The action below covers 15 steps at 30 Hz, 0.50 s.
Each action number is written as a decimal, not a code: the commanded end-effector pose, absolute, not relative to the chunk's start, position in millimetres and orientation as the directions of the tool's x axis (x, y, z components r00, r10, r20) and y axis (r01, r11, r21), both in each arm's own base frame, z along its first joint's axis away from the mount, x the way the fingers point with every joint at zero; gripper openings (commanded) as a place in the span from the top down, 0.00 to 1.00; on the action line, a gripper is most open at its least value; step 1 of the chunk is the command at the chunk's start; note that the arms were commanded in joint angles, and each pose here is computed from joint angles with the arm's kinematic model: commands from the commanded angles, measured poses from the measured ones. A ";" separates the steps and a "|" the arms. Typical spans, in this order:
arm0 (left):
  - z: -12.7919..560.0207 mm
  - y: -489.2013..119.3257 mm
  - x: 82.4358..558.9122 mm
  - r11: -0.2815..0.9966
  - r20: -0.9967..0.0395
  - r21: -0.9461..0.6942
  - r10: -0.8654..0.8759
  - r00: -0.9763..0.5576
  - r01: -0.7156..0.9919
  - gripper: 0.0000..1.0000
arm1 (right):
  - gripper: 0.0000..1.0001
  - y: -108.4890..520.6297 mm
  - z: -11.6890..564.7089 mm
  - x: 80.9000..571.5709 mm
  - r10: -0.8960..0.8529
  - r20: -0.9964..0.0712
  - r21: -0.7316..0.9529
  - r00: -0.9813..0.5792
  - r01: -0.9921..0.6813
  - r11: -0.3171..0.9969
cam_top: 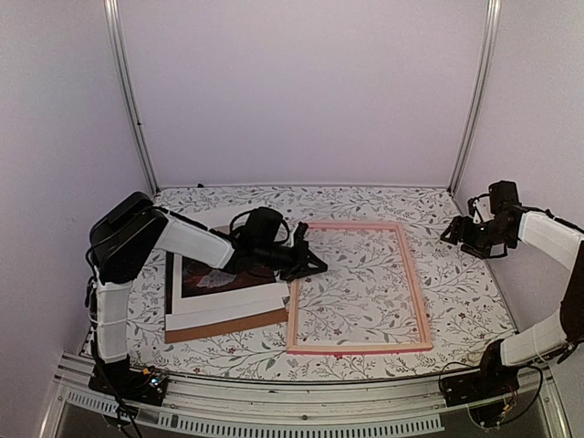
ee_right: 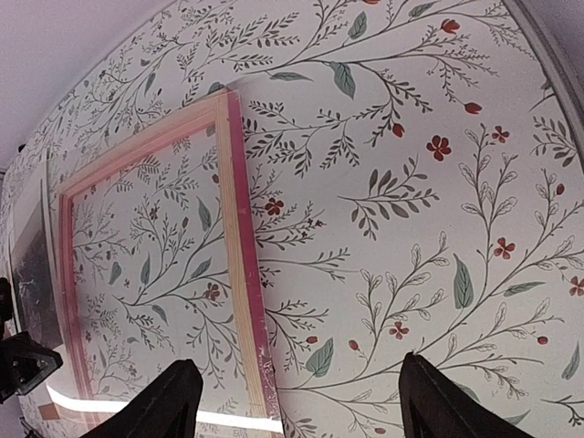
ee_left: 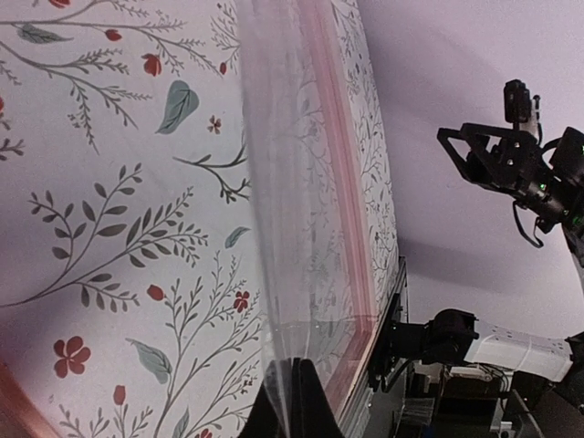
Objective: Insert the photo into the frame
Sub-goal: Place the glass panel on the frame body.
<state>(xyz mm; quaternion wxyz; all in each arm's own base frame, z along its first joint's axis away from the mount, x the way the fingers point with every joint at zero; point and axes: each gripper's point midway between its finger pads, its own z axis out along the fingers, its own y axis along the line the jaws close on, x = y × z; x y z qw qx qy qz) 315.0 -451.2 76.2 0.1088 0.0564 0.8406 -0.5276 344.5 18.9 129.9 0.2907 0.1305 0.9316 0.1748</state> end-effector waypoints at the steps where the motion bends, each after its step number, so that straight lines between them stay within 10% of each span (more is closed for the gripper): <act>1: 81.5 -444.7 314.2 0.470 -0.296 -0.846 -0.024 -0.955 0.251 1.00 | 0.22 23.1 120.9 344.2 0.339 -0.481 0.419 -0.808 0.128 0.899; 15: 77.5 -435.0 312.5 0.498 -0.297 -0.833 -0.037 -0.954 0.240 1.00 | 0.22 40.6 107.3 345.0 0.298 -0.462 0.414 -0.836 0.094 0.906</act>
